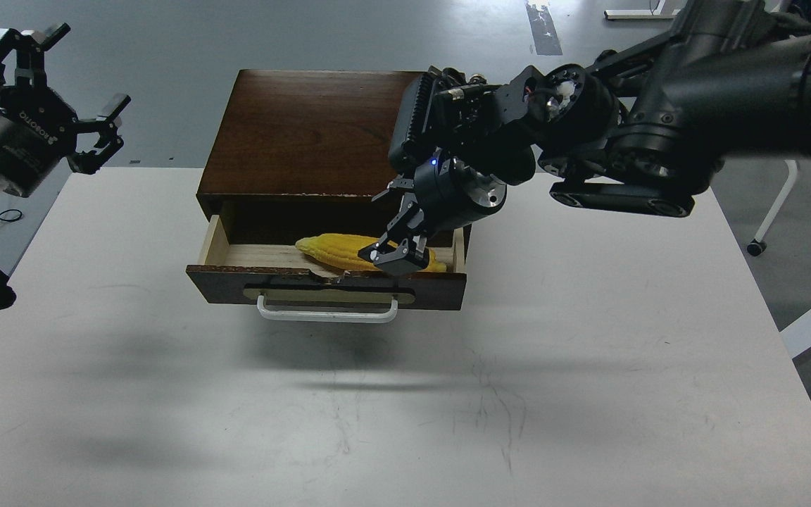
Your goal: Put corn in drawer with both arms
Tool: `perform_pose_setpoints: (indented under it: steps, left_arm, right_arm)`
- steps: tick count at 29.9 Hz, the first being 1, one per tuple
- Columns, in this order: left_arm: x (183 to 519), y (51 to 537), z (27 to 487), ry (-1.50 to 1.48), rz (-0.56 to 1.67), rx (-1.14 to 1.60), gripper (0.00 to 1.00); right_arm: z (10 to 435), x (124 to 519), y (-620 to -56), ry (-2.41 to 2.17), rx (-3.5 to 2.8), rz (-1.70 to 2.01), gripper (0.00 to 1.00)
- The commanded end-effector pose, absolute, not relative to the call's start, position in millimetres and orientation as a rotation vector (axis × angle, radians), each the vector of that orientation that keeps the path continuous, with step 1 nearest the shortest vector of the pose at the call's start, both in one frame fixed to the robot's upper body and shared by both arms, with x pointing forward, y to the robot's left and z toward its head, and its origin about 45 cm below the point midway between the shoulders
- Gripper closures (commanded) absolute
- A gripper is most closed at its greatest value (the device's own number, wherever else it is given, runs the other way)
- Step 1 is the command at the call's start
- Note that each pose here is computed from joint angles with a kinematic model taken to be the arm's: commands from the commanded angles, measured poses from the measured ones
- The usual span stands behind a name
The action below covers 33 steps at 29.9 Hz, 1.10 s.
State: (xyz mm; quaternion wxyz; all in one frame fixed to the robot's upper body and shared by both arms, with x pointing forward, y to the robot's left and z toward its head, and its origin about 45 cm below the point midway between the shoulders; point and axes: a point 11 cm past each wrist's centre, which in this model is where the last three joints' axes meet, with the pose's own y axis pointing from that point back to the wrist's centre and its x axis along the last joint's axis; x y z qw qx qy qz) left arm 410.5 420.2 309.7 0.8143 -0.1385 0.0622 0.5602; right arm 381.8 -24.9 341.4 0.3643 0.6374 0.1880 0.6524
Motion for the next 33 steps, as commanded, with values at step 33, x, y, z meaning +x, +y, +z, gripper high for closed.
perform_pose_setpoints:
  steps: [33]
  left_arm:
    - [409.6, 407.5, 290.3, 0.183, 1.183, -0.306, 0.01]
  right_arm:
    - [252.4, 420.3, -352.1, -2.128, 2.429, -0.212, 0.02]
